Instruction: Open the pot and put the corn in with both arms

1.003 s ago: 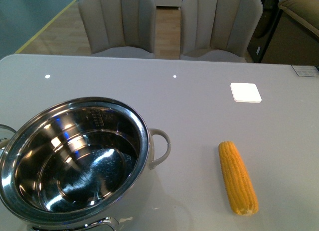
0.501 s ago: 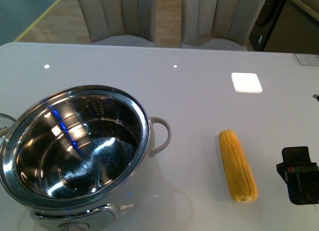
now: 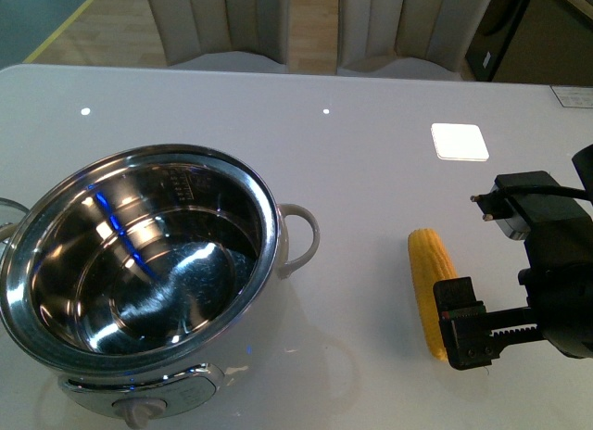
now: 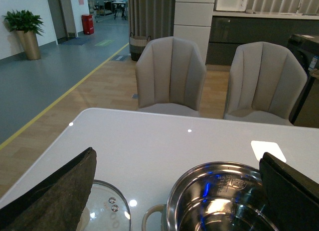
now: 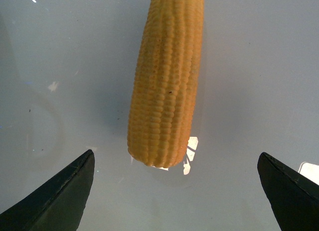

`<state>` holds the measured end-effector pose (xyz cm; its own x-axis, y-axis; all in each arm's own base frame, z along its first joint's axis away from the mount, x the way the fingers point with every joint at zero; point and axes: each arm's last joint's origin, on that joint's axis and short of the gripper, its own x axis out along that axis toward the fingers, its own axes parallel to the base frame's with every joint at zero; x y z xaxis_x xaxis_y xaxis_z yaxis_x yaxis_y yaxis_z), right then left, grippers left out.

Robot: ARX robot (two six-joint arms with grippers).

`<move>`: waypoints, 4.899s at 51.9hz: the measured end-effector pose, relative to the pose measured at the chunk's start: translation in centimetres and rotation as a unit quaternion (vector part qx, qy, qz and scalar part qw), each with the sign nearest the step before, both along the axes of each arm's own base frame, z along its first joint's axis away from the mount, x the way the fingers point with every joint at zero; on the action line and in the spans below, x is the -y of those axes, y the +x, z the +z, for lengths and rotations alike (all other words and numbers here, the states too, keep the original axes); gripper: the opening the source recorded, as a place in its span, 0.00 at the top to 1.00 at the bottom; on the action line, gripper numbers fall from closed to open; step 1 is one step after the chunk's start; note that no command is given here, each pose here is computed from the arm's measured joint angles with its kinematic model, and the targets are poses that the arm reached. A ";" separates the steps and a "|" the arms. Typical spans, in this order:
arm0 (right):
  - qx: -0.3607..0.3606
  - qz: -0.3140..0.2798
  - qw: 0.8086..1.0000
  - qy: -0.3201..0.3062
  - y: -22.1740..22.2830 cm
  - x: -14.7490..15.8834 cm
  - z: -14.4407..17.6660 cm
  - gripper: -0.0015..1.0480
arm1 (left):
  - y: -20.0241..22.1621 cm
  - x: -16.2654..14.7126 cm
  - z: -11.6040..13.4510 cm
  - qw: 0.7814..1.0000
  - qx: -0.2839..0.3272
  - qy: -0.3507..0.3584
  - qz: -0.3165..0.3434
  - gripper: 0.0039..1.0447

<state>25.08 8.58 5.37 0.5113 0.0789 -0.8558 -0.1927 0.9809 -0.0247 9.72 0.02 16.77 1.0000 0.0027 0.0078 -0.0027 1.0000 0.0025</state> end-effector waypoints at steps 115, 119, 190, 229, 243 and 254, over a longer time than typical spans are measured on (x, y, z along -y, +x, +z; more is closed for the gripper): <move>0.103 0.046 0.975 0.192 5.2 -6.6 9.2 0.78 | 0.0 0.0 0.0 1.000 0.000 0.000 0.000 0.06; 0.099 0.052 0.969 0.221 5.4 -8.1 9.8 0.78 | 0.0 0.0 0.0 1.000 0.000 0.000 0.000 0.06; -0.027 0.037 0.929 0.368 6.6 -17.3 6.4 0.78 | 0.0 0.0 0.0 1.000 0.000 0.000 0.000 0.06; -0.051 0.046 0.934 0.350 6.2 -19.0 4.3 0.16 | 0.0 0.0 0.0 1.000 0.000 0.000 0.000 0.06; -0.034 0.001 0.926 0.376 7.0 -14.1 5.0 0.09 | 0.0 0.0 0.0 1.000 0.000 0.000 0.000 0.06; 0.021 -0.062 0.918 0.392 7.3 -6.7 7.9 0.09 | 0.0 0.0 0.0 1.000 0.000 0.000 0.000 0.06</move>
